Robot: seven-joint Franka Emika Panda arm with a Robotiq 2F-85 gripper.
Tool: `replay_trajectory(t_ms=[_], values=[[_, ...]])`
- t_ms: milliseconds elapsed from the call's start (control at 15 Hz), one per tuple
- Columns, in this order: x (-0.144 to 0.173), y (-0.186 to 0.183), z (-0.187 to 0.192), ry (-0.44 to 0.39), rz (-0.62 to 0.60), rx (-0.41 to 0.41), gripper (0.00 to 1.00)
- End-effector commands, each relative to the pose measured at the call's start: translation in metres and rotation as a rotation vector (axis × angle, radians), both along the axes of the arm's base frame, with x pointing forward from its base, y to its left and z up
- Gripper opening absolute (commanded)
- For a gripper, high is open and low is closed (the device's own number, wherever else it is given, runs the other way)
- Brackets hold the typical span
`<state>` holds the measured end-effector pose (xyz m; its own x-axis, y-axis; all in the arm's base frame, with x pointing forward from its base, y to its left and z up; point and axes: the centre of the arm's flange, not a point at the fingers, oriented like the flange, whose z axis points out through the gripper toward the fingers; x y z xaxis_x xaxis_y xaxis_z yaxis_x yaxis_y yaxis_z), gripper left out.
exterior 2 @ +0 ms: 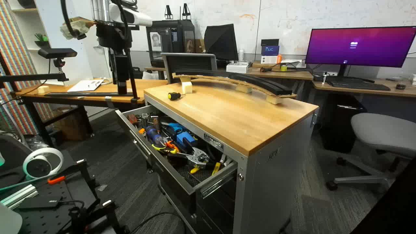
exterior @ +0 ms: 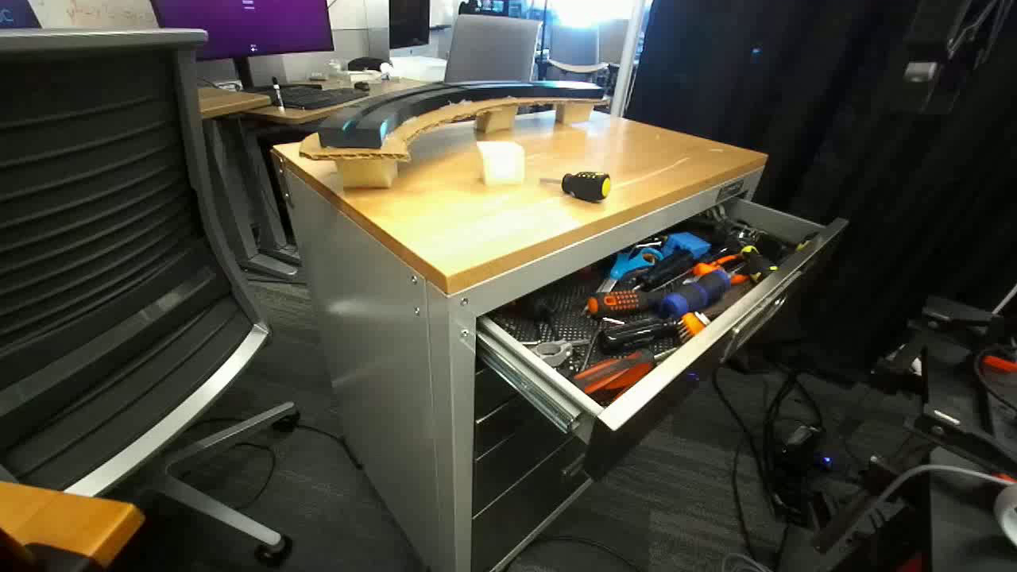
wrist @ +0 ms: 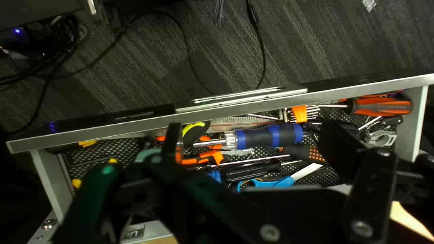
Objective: Place the screwdriver in the drawer then close it
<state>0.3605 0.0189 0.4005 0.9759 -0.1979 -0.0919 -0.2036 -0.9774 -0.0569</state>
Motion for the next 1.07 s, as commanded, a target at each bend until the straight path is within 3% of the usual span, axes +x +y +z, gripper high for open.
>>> replay_trajectory(t_ms=[0,667,1000], values=[[0.000,0.000,0.001,-0.002,0.000,0.000,1.00],[0.001,0.000,0.002,-0.005,0.000,0.000,1.00],[0.044,0.086,-0.020,-0.069,0.104,0.021,1.00]])
